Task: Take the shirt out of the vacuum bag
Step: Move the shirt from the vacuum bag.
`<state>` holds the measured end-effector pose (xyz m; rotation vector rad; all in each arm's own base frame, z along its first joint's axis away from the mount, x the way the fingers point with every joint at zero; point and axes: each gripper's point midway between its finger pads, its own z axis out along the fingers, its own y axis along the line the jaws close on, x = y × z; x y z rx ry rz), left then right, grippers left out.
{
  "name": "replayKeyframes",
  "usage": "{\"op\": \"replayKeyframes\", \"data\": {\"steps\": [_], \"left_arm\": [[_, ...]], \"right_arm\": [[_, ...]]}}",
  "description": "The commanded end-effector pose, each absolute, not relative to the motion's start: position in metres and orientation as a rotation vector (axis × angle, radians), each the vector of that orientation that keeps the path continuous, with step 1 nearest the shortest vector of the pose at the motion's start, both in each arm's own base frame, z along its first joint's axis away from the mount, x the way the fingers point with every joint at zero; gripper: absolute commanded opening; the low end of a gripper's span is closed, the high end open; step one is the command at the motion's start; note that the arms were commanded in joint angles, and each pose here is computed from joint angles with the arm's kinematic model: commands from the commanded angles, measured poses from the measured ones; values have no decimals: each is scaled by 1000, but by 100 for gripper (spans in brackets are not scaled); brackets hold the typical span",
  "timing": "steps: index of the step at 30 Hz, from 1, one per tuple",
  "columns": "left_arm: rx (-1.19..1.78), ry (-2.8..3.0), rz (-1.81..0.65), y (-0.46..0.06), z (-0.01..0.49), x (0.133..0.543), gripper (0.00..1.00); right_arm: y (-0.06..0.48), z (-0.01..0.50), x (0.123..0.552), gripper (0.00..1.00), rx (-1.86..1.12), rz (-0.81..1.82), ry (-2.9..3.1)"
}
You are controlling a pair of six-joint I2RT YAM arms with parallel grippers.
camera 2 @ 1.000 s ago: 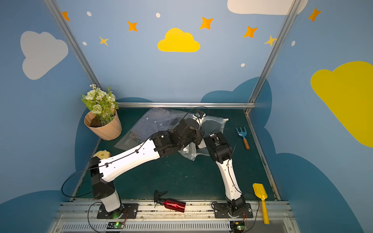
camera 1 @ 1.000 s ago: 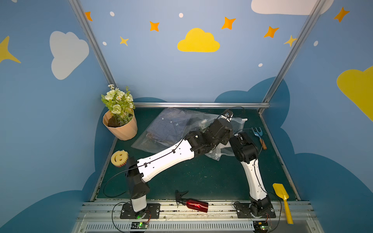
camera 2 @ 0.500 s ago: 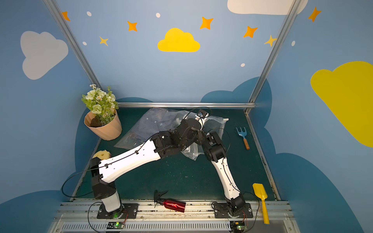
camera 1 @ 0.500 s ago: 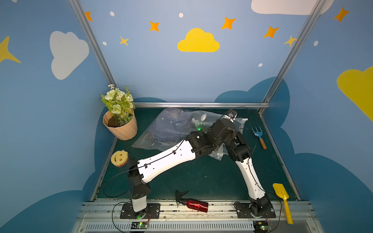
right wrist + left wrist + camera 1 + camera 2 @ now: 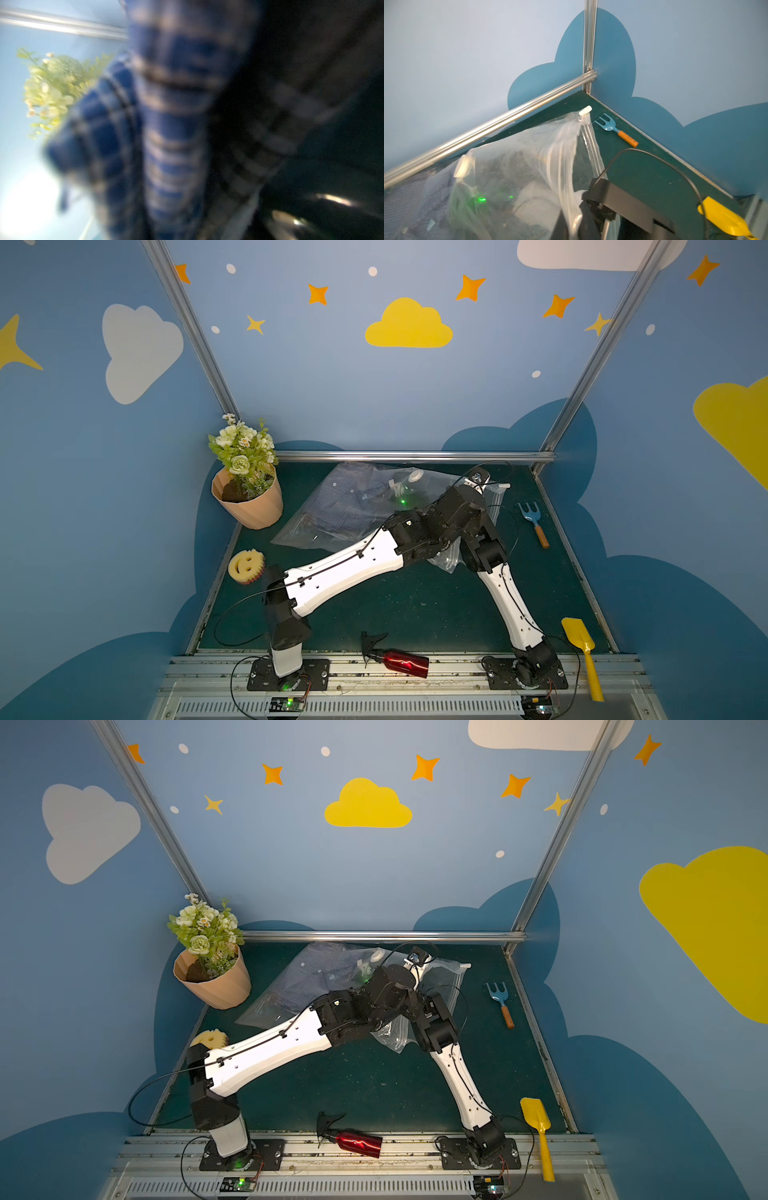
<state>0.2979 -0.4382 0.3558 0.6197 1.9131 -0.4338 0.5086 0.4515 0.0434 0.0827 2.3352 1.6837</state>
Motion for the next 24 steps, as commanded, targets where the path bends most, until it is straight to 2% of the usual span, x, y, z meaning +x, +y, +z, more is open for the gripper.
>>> {"op": "replayKeyframes", "data": {"steps": [1,2,4,9,12,15,17,24], "left_arm": [[619,1891,-493,-435,372,293,50],[617,1885,-509,-431,375,292,59],[604,1879,-542,-422,379,291,69],[454,1875,-588,-364,394,303,71],[279,1882,-601,-306,394,319,64],[73,1907,-556,-239,377,337,52],[-88,1955,-525,-194,350,349,42],[-568,2050,-398,-68,242,362,23]], "right_arm": [[445,-10,505,27,183,1574,2458],[444,-11,506,23,187,1572,2460],[444,-11,506,17,189,1566,2463],[440,-14,507,4,198,1565,2473],[436,-15,507,1,206,1559,2482],[433,-16,508,0,210,1555,2490],[432,-16,508,0,210,1555,2492],[426,-15,505,0,196,1532,2517]]}}
